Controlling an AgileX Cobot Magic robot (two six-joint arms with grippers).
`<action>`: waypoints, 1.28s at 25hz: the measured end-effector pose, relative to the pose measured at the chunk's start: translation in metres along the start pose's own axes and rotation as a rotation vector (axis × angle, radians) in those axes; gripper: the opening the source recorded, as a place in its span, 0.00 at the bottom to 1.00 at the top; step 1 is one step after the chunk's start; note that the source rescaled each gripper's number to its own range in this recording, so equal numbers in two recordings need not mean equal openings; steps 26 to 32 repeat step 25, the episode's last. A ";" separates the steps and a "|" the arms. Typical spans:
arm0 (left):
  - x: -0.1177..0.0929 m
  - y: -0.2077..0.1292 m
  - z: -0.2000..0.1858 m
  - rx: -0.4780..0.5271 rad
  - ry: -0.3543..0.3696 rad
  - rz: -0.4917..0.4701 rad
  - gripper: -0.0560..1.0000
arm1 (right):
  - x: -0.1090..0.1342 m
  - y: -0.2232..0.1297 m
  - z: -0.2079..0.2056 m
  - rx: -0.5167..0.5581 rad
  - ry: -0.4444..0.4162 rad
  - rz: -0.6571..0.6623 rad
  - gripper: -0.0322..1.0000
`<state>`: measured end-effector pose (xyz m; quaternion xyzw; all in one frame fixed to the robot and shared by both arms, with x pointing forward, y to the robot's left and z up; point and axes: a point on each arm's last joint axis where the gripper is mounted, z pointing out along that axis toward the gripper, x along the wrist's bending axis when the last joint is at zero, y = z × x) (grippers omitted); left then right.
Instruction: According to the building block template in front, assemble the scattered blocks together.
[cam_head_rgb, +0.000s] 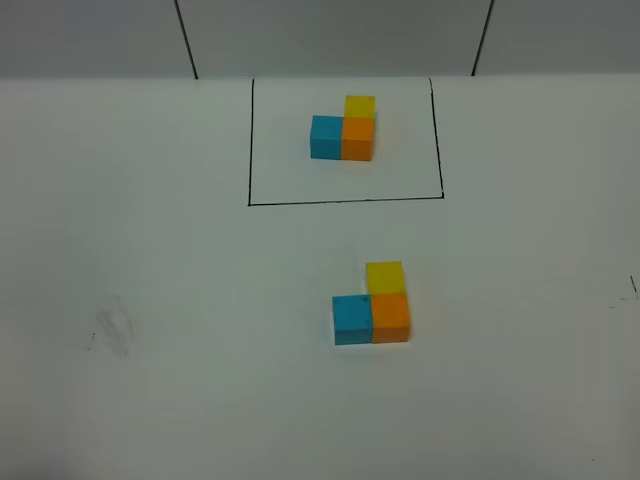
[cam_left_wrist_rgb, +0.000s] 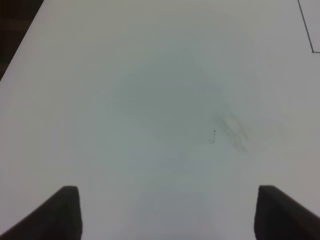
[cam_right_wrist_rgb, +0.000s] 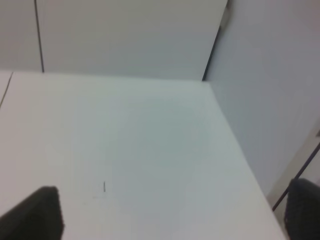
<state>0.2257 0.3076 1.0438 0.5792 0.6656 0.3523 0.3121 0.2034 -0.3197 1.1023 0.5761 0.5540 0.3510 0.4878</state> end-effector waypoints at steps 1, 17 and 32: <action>0.000 0.000 0.000 0.000 0.000 0.000 0.62 | 0.002 -0.005 0.006 0.029 0.006 0.003 0.82; 0.000 0.000 0.000 0.000 0.000 0.002 0.62 | 0.023 -0.038 0.039 0.182 0.129 0.065 0.79; 0.000 0.000 0.000 0.000 0.000 0.002 0.62 | 0.023 -0.038 0.039 0.179 0.130 0.060 0.79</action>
